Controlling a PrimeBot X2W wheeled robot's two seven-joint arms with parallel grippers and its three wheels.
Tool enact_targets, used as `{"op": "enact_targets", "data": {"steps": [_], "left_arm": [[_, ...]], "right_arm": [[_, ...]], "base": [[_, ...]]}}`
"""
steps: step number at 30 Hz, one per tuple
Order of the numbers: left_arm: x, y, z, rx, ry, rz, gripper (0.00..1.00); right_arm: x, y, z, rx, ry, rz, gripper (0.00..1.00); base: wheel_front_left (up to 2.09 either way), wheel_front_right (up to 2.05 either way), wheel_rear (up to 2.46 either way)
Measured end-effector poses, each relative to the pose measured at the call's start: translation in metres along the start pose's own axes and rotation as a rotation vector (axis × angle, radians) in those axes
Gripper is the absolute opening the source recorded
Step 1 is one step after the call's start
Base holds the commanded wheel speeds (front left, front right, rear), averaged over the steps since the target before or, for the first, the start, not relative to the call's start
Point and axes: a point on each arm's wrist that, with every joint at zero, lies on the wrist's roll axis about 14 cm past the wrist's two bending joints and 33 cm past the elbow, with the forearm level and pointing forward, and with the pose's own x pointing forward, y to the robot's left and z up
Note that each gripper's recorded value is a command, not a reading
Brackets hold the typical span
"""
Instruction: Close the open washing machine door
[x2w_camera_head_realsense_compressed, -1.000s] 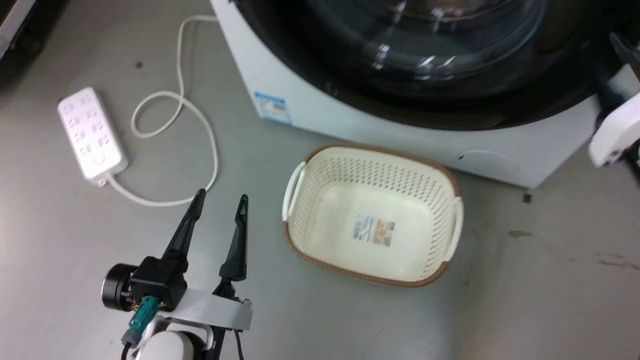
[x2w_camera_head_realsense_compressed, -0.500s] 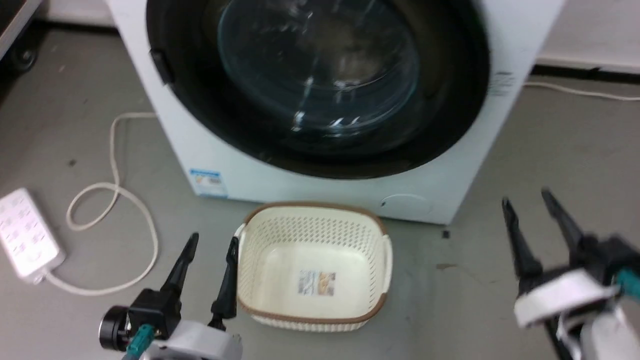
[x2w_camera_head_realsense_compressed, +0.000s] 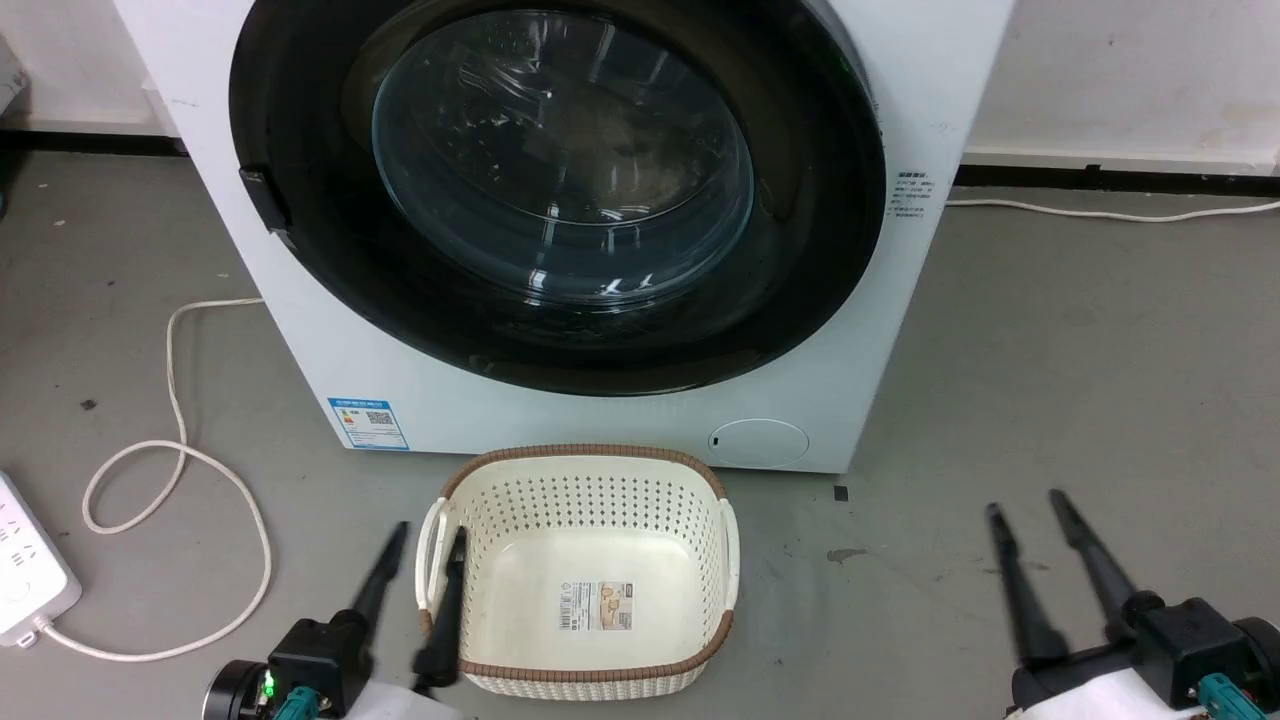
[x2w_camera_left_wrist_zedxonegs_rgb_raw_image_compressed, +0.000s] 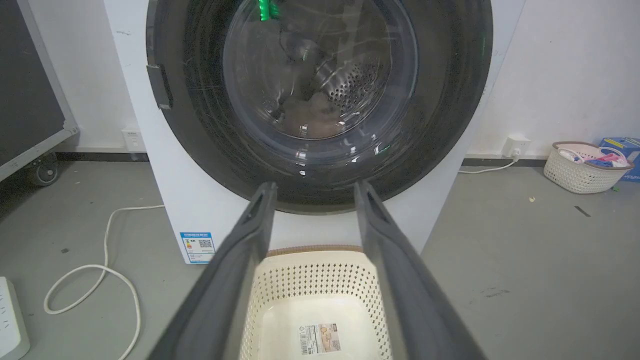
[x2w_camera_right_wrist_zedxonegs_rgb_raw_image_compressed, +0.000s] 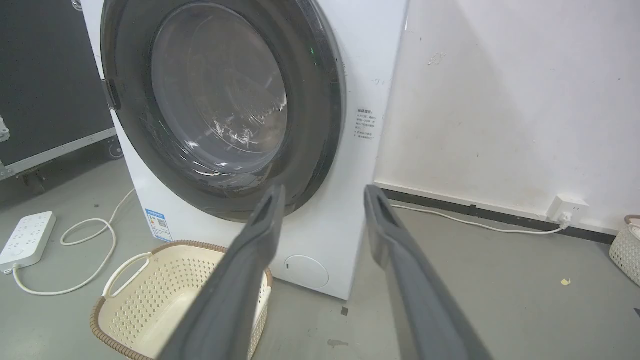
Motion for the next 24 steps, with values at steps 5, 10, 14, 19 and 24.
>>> {"op": "enact_targets", "data": {"steps": [5, 10, 14, 19, 24], "left_arm": [[0.0001, -0.0005, 0.0002, -0.003, -0.001, 0.0, 0.0], [0.0001, -0.0001, -0.0001, -0.002, 0.007, 0.002, 0.0], [0.0002, 0.0002, 0.0007, -0.001, 0.008, 0.005, 0.0], [0.0003, 0.0017, 0.0013, 0.009, 0.016, 0.014, 0.0], [0.0004, 0.0029, 0.0021, 0.015, 0.019, 0.02, 0.0]], "right_arm": [[0.0004, 0.0, 0.0005, 0.0, -0.001, 0.0, 0.0], [0.0005, 0.0005, -0.0004, 0.0, 0.007, 0.002, 0.0], [0.0006, 0.0009, -0.0012, 0.0, 0.015, 0.003, 0.0], [0.0008, 0.0021, -0.0022, 0.001, 0.026, 0.007, 0.0], [0.001, 0.0031, -0.0031, 0.001, 0.034, 0.009, 0.0]], "base": [[0.0, 0.0, 0.0], [0.0, 0.0, 0.0], [0.0, 0.0, 0.0], [0.0, 0.0, 0.0], [0.0, 0.0, 0.0]]}}
